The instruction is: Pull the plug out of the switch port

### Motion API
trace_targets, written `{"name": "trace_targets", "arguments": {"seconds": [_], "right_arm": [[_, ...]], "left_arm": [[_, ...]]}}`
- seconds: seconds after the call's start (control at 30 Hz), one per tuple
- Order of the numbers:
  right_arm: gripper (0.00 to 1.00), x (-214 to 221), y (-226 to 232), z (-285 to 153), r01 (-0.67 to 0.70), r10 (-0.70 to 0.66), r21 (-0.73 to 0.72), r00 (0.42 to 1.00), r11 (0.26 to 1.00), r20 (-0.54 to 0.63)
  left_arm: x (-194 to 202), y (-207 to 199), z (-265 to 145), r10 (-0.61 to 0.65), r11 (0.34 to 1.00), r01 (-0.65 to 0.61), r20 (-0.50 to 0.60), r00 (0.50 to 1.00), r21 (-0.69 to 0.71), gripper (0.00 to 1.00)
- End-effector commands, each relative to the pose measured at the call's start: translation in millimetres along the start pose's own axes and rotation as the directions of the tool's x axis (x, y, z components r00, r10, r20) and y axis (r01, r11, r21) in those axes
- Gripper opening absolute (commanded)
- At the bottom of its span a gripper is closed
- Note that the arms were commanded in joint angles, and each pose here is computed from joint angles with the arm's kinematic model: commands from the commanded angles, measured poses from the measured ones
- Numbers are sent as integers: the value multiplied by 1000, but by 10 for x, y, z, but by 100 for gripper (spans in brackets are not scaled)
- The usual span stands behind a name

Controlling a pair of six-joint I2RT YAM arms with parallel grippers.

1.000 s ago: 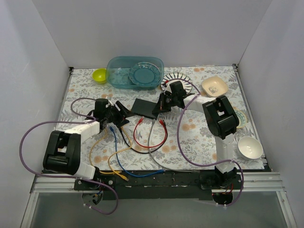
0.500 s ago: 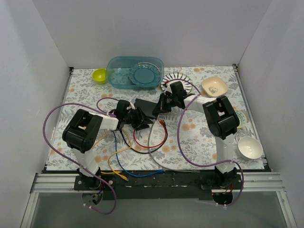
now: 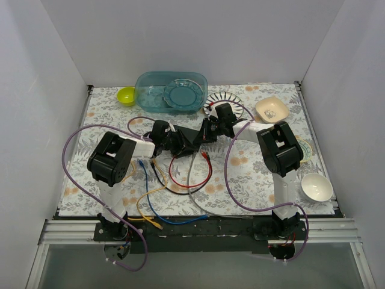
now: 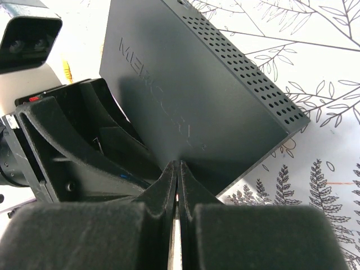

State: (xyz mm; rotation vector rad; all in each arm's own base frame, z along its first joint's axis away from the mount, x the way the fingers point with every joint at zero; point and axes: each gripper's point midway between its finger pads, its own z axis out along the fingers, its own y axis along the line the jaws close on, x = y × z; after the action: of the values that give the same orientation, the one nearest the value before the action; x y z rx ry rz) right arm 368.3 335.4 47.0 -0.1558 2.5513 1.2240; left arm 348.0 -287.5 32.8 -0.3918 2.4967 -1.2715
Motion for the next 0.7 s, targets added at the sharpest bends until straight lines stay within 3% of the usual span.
{"name": "trace_targets", "arguments": {"seconds": [0.0, 0.17, 0.67], "right_arm": [[4, 277, -414, 37, -49, 58, 144, 996, 988, -61], [4, 263, -420, 42, -48, 57, 145, 997, 988, -60], [4, 274, -437, 48, -44, 54, 148, 996, 988, -66]], "left_arm": [[17, 339, 56, -6, 992, 8, 13, 1000, -130, 35], [62, 378, 58, 7, 992, -7, -2, 1000, -130, 29], [208, 527, 31, 54, 991, -57, -30, 998, -120, 28]]}}
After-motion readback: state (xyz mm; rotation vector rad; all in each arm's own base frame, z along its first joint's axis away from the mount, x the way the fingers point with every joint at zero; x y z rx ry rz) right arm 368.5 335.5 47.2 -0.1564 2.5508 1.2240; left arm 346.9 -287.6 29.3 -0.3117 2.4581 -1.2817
